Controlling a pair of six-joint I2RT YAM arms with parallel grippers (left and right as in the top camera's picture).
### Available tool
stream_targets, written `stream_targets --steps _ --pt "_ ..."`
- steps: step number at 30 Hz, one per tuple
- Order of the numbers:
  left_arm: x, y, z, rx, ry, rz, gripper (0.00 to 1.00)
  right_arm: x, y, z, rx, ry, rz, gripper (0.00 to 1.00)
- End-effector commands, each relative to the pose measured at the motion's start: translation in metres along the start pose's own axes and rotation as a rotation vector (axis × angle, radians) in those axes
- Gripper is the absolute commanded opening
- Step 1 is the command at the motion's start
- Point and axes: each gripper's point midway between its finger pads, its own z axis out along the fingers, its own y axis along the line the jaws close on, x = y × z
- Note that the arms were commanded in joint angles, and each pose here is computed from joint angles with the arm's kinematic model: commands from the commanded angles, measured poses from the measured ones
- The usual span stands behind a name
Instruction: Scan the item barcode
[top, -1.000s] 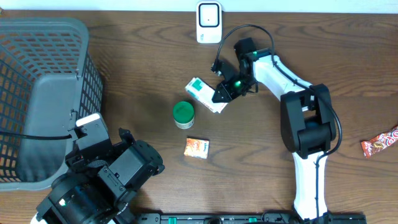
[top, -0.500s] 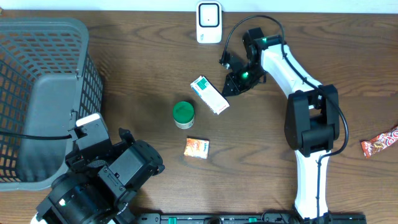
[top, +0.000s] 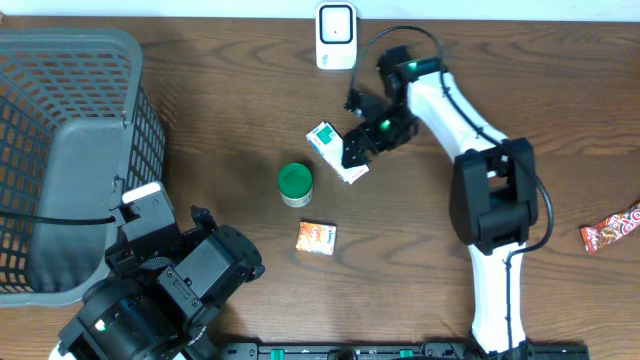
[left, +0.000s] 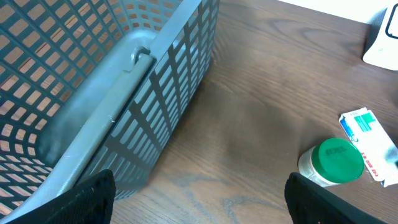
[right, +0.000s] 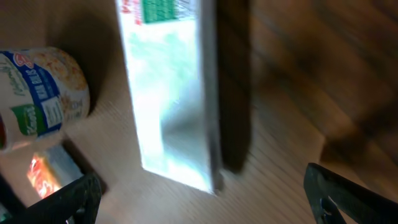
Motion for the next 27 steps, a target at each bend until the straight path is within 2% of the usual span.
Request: stream_targets --steps 1,8,14,23,27 --pt "-0.001 0.002 0.0 -0.009 -0.006 -0.006 0.85 -0.004 0.01 0.008 0.097 0.023 -0.04 0.99" --pt "0.0 0.002 0.0 -0.009 -0.006 -0.006 0.85 -0.012 0.002 0.022 0.372 0.037 -0.029 0.99" --pt "0.0 0.002 0.0 -0.009 -0.006 -0.006 0.85 -0.014 -0.004 0.026 0.489 0.027 -0.001 0.99" --pt "-0.001 0.002 0.0 -0.009 -0.006 -0.006 0.85 -0.014 -0.005 0.029 0.493 0.018 0.039 0.62" --pt "0.0 0.002 0.0 -0.009 -0.006 -0.006 0.85 -0.009 0.0 0.031 0.461 0.036 0.044 0.61"
